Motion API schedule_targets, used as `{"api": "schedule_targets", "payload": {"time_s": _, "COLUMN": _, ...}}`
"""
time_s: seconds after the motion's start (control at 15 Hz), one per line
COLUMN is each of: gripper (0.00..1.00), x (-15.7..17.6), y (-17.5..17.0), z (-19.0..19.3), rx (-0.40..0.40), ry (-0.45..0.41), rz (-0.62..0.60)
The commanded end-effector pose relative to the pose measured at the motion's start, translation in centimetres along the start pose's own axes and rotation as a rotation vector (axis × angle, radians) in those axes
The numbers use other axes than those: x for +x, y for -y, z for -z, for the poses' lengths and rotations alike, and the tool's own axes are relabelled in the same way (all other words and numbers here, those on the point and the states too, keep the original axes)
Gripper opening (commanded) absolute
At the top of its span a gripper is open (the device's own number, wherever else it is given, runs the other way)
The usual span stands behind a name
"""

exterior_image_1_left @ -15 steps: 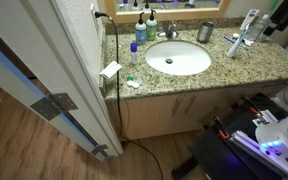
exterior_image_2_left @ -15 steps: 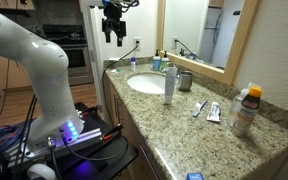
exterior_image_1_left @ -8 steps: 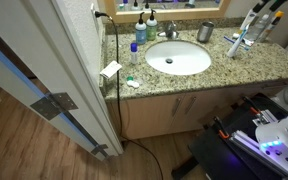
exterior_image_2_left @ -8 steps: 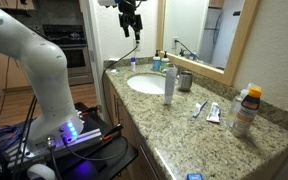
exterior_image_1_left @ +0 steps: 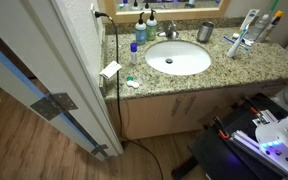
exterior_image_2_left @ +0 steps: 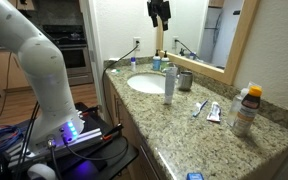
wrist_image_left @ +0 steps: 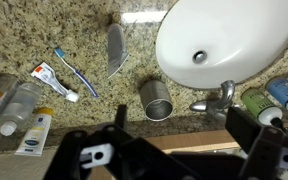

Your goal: Move the silver cup to the left side of the sink

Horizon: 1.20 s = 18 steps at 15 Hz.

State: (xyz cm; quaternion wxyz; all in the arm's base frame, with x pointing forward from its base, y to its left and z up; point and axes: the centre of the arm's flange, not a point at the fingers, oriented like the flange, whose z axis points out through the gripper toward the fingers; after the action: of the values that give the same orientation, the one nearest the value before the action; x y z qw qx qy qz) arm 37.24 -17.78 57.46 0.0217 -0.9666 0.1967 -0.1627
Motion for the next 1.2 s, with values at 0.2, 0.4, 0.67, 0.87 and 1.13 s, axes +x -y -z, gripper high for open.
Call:
{"api": "schedule_targets", "payload": {"time_s": 0.2, "gripper": 1.00, "x": 4.8, "y": 2.3, "z": -8.0, "rx": -0.088, "ry": 0.024, "rz": 0.041}}
{"api": "schedule_targets", "payload": {"time_s": 0.4, "gripper": 1.00, "x": 9.6, "y": 3.5, "z": -11.7, "rx": -0.111, "ry": 0.009, "rz": -0.034}}
{"api": "schedule_targets", "payload": {"time_s": 0.67, "gripper": 1.00, "x": 9.0, "y": 4.2, "z": -13.2, "rx": -0.133, "ry": 0.004, "rz": -0.124}}
{"api": "schedule_targets", "payload": {"time_s": 0.87, "gripper": 1.00, "x": 10.3, "y": 3.4, "z": -16.2, "rx": -0.193, "ry": 0.034, "rz": -0.136}}
{"api": "schedule_targets", "payload": {"time_s": 1.13, "gripper": 1.00, "x": 11.7, "y": -1.5, "z": -20.2, "rx": -0.173, "ry": 0.065, "rz": -0.195}}
